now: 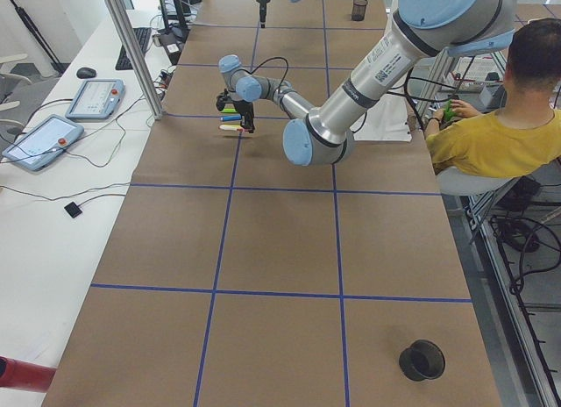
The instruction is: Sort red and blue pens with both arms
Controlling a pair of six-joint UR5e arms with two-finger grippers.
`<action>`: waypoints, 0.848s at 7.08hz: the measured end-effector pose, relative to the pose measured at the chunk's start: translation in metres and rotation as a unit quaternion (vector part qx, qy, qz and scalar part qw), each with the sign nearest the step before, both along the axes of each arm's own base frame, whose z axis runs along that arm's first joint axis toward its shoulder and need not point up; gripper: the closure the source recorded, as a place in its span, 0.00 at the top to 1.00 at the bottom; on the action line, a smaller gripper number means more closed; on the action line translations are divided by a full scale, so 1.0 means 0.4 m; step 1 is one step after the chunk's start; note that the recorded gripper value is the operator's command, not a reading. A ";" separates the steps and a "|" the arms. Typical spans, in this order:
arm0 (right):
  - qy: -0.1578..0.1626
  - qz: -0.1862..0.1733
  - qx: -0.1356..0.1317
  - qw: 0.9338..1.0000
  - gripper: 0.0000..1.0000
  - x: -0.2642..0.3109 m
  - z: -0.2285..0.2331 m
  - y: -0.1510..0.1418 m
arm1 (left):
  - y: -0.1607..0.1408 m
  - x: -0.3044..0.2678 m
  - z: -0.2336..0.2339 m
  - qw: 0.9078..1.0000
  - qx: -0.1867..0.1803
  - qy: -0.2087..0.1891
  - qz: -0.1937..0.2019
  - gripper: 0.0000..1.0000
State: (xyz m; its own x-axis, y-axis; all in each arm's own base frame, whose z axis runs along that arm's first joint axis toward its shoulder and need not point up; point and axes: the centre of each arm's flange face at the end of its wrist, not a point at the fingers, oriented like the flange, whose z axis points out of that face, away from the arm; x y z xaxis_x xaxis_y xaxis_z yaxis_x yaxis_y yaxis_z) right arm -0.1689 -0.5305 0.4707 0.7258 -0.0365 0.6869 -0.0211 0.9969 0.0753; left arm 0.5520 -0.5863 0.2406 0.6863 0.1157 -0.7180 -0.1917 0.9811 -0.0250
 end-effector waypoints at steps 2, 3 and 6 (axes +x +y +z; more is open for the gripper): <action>0.000 0.000 0.001 1.000 1.00 0.000 -0.001 0.000 | 0.058 -0.107 -0.020 1.000 0.012 -0.009 0.018 0.00; -0.001 0.000 0.001 1.000 1.00 0.000 -0.002 0.000 | 0.105 -0.188 -0.025 0.999 0.025 -0.019 0.041 0.00; 0.000 0.000 0.000 1.000 1.00 0.002 0.002 0.004 | 0.289 -0.497 0.039 0.991 0.075 -0.046 0.100 0.00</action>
State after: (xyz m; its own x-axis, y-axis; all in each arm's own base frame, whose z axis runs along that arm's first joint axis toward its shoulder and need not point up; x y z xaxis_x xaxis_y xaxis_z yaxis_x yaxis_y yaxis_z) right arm -0.1682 -0.5290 0.4716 0.7260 -0.0360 0.6867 -0.0210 0.9970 0.0745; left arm 0.3533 -0.4706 0.2563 0.7008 0.3571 -0.6175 -0.3868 0.9176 0.0917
